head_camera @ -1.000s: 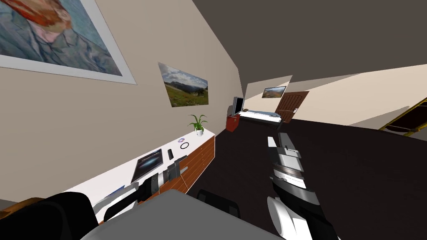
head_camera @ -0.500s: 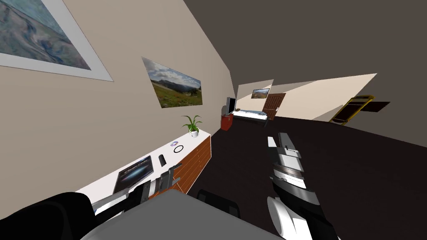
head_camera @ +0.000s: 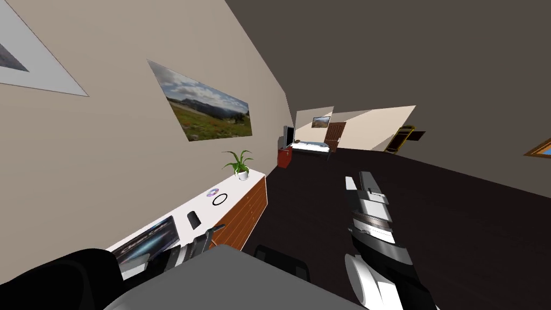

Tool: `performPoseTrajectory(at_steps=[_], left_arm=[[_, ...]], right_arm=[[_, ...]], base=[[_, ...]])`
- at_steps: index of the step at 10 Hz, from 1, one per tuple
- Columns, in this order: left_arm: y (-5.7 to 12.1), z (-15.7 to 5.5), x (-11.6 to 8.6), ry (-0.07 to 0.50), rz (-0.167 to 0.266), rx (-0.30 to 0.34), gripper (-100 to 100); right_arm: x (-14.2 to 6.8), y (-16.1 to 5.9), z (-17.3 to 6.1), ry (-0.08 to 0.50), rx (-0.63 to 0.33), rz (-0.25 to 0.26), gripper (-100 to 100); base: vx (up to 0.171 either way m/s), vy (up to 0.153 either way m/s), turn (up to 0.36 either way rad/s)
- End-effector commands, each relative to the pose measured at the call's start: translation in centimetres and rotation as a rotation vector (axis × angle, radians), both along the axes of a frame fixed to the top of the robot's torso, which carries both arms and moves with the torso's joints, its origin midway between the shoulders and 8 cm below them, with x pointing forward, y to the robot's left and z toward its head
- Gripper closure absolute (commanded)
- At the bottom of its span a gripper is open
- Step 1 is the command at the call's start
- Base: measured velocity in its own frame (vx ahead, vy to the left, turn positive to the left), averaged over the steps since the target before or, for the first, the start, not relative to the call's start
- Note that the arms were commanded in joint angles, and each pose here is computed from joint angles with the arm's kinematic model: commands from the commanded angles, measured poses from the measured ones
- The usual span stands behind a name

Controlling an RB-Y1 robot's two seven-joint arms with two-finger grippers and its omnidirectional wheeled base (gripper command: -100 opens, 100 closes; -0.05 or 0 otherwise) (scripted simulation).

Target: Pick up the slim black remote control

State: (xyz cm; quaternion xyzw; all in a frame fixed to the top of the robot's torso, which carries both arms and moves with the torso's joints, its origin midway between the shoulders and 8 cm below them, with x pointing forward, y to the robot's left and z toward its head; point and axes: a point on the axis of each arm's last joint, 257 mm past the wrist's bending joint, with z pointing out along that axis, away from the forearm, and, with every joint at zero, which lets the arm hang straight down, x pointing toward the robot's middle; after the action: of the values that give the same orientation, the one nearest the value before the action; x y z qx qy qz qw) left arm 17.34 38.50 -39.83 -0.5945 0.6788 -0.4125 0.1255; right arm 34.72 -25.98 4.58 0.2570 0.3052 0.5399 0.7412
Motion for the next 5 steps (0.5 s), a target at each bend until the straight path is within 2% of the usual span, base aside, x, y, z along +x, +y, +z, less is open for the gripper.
performPoseTrajectory(at_steps=[1,2,3,5], left_arm=[[1.6,-0.5,-1.4,0.047,0.012,0.016,-100],[3.9,-1.7,-3.9,0.131,0.025,0.054,-100],[3.9,-1.7,-3.9,0.132,0.028,0.051,-100],[8.4,-3.4,-9.1,0.284,0.055,0.133,-100]], right_arm=[[0.0,0.0,0.0,0.000,0.000,0.000,0],[0.0,0.0,0.0,0.000,0.000,0.000,0],[0.0,0.0,0.0,0.000,0.000,0.000,0],[0.0,0.0,0.0,0.000,0.000,0.000,0]], base=[[0.010,0.041,-0.138],[0.014,0.044,-0.275],[0.011,0.041,-0.168],[0.020,0.055,-0.360]])
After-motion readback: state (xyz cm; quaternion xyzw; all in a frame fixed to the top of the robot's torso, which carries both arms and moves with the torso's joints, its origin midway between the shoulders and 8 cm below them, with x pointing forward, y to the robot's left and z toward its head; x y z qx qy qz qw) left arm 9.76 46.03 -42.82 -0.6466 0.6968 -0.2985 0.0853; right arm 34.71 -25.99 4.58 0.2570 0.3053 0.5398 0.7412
